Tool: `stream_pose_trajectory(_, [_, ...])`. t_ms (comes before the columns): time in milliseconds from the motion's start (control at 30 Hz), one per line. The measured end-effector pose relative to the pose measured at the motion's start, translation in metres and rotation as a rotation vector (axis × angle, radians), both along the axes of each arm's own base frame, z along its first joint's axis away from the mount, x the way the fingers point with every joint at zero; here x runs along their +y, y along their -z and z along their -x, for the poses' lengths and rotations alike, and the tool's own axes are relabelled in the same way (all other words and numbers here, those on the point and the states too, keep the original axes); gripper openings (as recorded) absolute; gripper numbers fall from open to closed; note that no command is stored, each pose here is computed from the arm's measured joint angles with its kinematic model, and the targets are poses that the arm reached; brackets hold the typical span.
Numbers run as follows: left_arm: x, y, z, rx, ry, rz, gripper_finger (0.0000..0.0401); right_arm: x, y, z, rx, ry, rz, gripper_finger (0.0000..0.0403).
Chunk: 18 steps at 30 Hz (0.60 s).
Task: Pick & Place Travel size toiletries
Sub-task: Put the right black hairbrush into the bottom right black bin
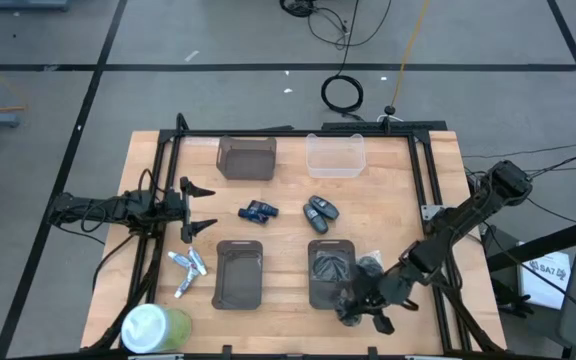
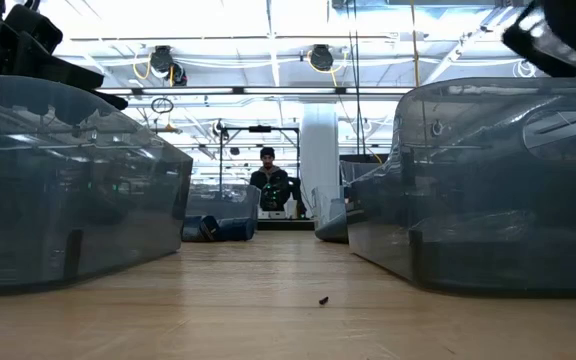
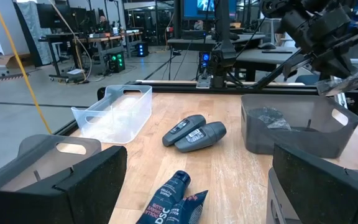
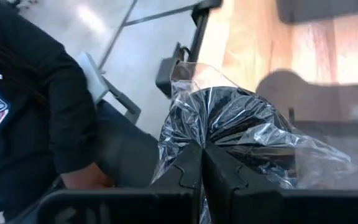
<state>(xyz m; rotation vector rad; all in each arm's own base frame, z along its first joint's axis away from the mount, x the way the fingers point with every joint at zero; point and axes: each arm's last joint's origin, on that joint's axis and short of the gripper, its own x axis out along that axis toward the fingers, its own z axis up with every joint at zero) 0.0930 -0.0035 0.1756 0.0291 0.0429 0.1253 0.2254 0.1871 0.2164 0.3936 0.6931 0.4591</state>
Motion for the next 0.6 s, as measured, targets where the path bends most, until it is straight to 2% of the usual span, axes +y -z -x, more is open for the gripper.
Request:
stream_pose_trajectory(267, [0.0,0.0,0.0,0.0,0.0,0.0,0.0395,-0.013,-0.008,-0.016,-0.141,-0.053,0.023,0.0])
stream_pose_trajectory(600, [0.0,0.0,0.0,0.0,0.0,0.0,0.0395,-0.038,-0.009,-0.032,-0.184,0.006,0.091,0.0])
